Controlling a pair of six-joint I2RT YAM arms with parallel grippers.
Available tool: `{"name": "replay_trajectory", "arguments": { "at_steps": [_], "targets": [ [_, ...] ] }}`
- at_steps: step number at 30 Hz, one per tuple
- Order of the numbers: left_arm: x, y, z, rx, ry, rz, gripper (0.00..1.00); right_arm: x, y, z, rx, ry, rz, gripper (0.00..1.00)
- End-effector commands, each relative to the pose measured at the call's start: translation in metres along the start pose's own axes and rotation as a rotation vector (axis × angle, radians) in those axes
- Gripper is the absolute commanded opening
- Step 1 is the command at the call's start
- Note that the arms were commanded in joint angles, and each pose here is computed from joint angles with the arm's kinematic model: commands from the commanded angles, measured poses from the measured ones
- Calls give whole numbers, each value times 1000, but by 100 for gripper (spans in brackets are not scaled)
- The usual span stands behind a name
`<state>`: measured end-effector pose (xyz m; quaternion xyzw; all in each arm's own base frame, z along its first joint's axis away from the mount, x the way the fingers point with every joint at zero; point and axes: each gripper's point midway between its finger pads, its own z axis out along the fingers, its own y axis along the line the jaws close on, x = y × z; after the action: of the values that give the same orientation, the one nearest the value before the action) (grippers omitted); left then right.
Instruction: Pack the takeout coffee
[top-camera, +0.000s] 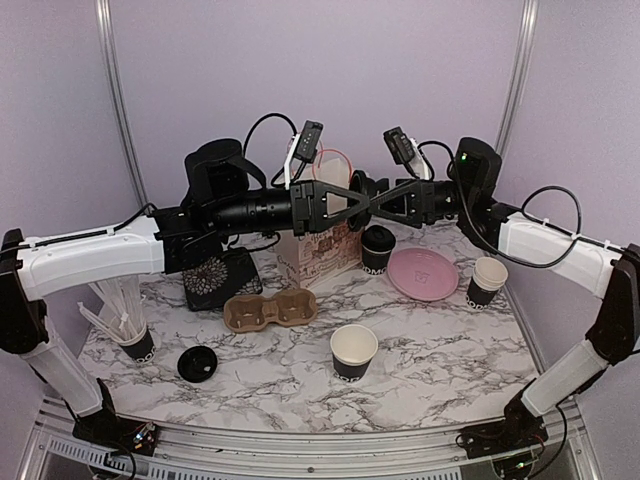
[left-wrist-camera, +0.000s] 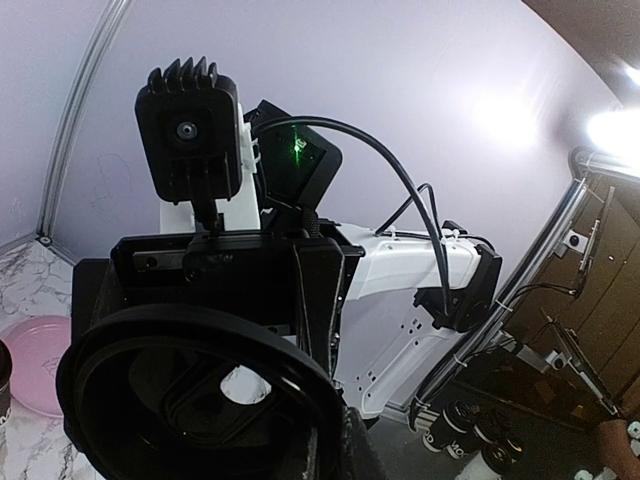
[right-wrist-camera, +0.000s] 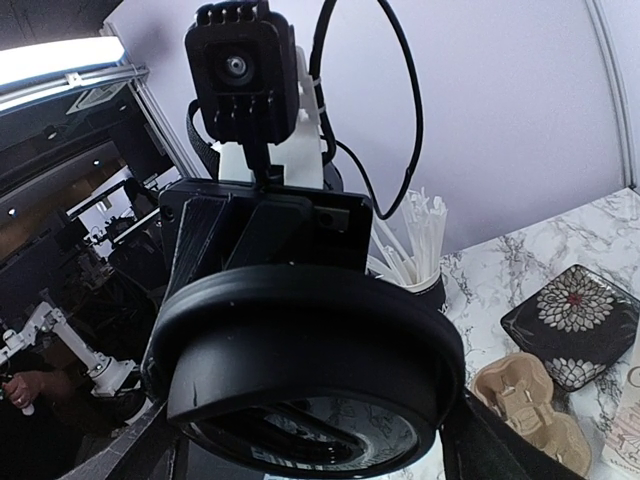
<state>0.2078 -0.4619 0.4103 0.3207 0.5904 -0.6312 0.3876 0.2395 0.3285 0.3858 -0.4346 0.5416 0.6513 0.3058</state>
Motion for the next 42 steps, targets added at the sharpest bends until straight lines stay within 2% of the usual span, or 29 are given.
{"name": "replay_trajectory", "arguments": {
  "at_steps": [1,7,10,12,14,15,22,27,35,42],
  "targets": [
    [3,6,5,5,-6,-4,6,-14,11,3,-14,-11,-70,71],
    [3,7,1,-17,-18,1,28,-9,3,-1,23,0,-82,71],
    [3,13,-8,-77,-32,6,48,-2,-11,-10,67,5,-70,70],
    [11,21,-17,-135,-26,10,57,5,-21,-18,94,14,-72,69],
    [22,33,-28,-209,-5,12,70,14,-31,-26,130,34,-78,69],
    [29,39,-35,-250,11,11,72,20,-35,-29,149,51,-87,69],
    [82,85,-90,-562,153,13,73,76,-49,-36,258,342,-163,71],
    [104,98,-113,-668,213,-15,73,114,-45,-39,268,586,-172,71],
    [114,108,-123,-734,253,-24,73,174,-38,-39,253,936,-171,71],
    [121,108,-129,-746,262,-55,73,201,-38,-31,268,1088,-177,71]
  ]
}}
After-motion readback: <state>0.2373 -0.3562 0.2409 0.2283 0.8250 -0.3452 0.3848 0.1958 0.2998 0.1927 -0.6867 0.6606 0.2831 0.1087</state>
